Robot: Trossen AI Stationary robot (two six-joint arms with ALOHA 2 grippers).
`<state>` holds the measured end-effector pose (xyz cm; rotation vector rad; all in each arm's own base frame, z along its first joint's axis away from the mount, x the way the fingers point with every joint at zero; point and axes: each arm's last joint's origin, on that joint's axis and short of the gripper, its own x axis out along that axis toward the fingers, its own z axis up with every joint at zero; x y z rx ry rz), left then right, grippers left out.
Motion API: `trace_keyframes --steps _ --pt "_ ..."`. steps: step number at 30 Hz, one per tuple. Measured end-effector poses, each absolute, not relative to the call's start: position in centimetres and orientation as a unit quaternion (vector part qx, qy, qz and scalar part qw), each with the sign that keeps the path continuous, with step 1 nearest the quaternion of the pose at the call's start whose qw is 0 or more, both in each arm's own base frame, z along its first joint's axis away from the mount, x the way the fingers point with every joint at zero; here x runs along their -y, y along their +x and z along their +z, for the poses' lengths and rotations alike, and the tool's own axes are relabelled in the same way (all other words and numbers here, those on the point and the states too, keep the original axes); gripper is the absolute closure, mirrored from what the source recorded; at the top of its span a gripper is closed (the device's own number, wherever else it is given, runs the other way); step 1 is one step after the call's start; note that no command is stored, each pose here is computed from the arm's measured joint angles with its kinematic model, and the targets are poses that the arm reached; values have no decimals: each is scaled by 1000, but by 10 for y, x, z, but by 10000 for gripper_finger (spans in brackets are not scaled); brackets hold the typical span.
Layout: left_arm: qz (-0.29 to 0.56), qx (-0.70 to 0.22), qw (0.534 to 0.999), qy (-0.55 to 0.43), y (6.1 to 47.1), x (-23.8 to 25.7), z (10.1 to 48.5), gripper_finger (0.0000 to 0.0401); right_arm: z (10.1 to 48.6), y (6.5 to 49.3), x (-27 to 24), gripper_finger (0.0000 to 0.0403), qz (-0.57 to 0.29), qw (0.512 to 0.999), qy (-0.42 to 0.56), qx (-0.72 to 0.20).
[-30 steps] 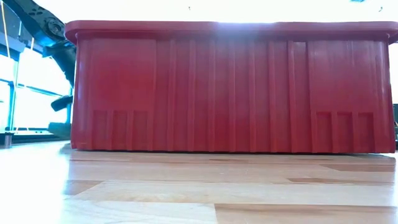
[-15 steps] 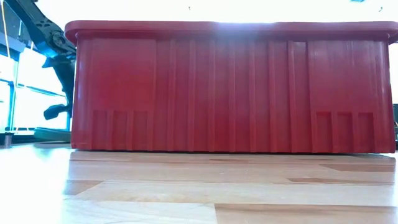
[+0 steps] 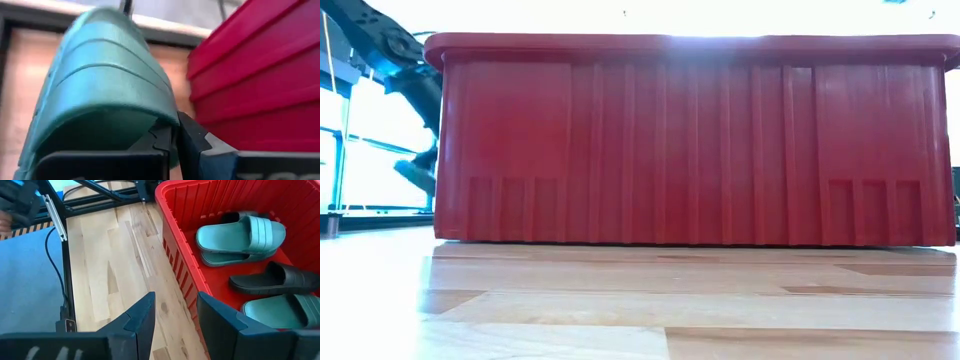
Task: Pick and place slides into bin
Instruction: Put the green slide into the red bin
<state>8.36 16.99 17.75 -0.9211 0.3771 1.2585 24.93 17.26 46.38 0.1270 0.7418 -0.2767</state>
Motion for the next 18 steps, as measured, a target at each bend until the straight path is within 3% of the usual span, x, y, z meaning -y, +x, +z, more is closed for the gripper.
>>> trace_keyframes --steps 11,18 --pt "590 -57 728 -345 68 -144 221 400 464 249 -173 269 -135 921 62 -361" --pt "578 57 774 -253 58 -125 263 401 464 249 -172 269 -136 921 61 -361"
